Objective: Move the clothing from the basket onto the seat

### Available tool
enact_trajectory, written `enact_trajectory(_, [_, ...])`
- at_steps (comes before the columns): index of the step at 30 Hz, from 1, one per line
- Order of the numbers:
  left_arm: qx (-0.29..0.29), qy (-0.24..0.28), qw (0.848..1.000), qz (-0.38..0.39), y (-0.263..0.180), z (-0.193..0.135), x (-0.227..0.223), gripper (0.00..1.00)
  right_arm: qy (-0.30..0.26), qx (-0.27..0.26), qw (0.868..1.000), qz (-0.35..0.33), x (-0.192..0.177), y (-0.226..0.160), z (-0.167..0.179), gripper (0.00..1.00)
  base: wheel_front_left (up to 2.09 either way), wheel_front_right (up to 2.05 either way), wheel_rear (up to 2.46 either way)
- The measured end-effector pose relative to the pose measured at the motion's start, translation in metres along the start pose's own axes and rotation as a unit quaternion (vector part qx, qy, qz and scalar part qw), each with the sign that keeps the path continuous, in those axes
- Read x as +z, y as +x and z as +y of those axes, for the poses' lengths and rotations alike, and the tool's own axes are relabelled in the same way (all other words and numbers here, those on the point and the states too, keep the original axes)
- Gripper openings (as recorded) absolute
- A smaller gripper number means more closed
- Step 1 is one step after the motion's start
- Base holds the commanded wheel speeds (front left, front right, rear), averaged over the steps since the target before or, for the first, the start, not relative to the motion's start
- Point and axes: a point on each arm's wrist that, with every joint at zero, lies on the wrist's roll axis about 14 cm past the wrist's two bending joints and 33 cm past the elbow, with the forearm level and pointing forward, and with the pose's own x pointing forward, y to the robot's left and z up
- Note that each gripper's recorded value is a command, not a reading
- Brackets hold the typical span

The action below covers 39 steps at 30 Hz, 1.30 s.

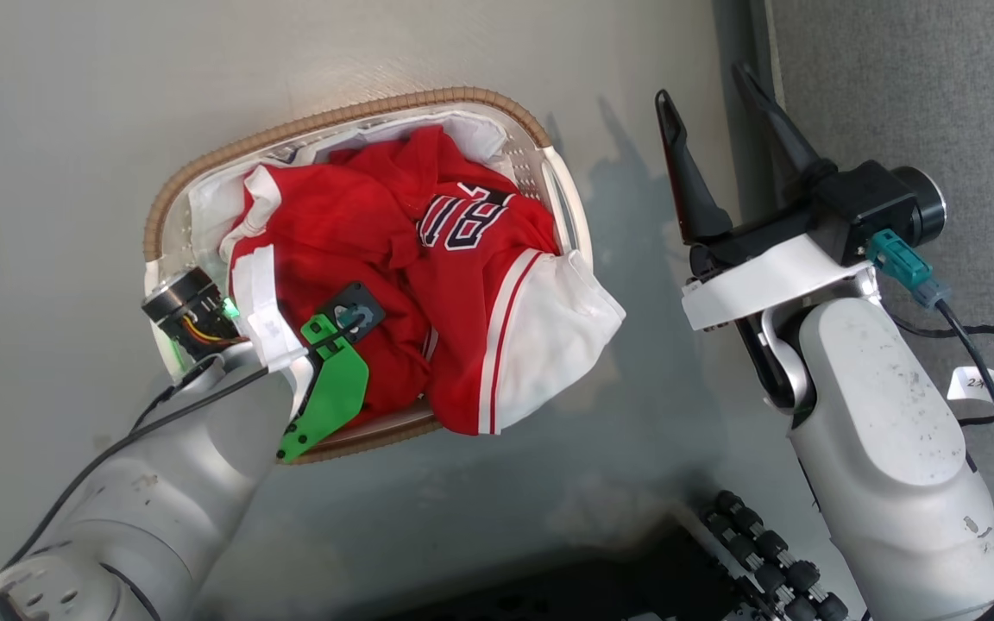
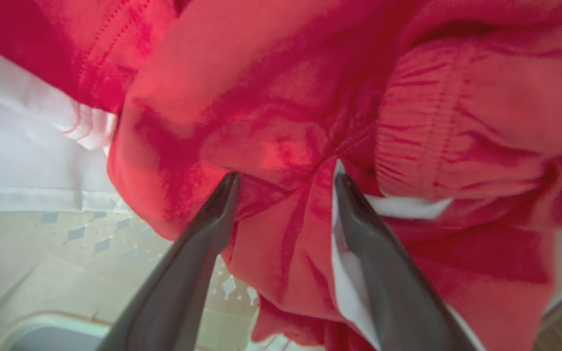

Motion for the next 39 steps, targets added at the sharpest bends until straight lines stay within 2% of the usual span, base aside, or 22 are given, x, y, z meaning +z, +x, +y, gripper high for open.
enact_trajectory(5, [-0.001,0.033,0.999,0.017,0.011,0.006,-0.005,1.0,0.009,-0.005,1.0,0.005,-0.008,0.002,-0.004,1.0,0.0,0.0,0.0])
enact_trajectory(19, [-0.021,0.049,0.999,0.005,0.036,0.002,0.005,0.99,0.022,-0.016,0.999,0.02,-0.027,0.004,-0.014,1.0,0.0,0.0,0.0])
enact_trajectory(20, [-0.021,0.05,0.999,0.004,0.037,0.003,0.005,0.6,0.023,-0.017,0.999,0.02,-0.027,0.004,-0.015,1.0,0.0,0.0,0.0])
enact_trajectory(21, [-0.021,0.051,0.998,0.002,0.038,0.002,0.005,0.09,0.023,-0.017,0.999,0.021,-0.027,0.004,-0.015,1.0,0.0,0.0,0.0])
enact_trajectory(22, [-0.022,0.051,0.998,0.0,0.038,0.002,0.005,0.0,0.023,-0.018,0.999,0.021,-0.028,0.004,-0.016,1.0,0.0,0.0,0.0])
enact_trajectory(31, [-0.014,0.043,0.999,-0.009,0.031,0.008,-0.001,0.0,0.025,-0.024,0.999,0.013,-0.019,0.002,-0.02,1.0,0.0,0.0,0.0])
enact_trajectory(39, [0.002,0.001,0.997,-0.081,0.002,0.008,0.028,0.0,0.015,-0.026,1.0,-0.005,0.006,-0.004,-0.018,1.0,0.0,0.0,0.0])
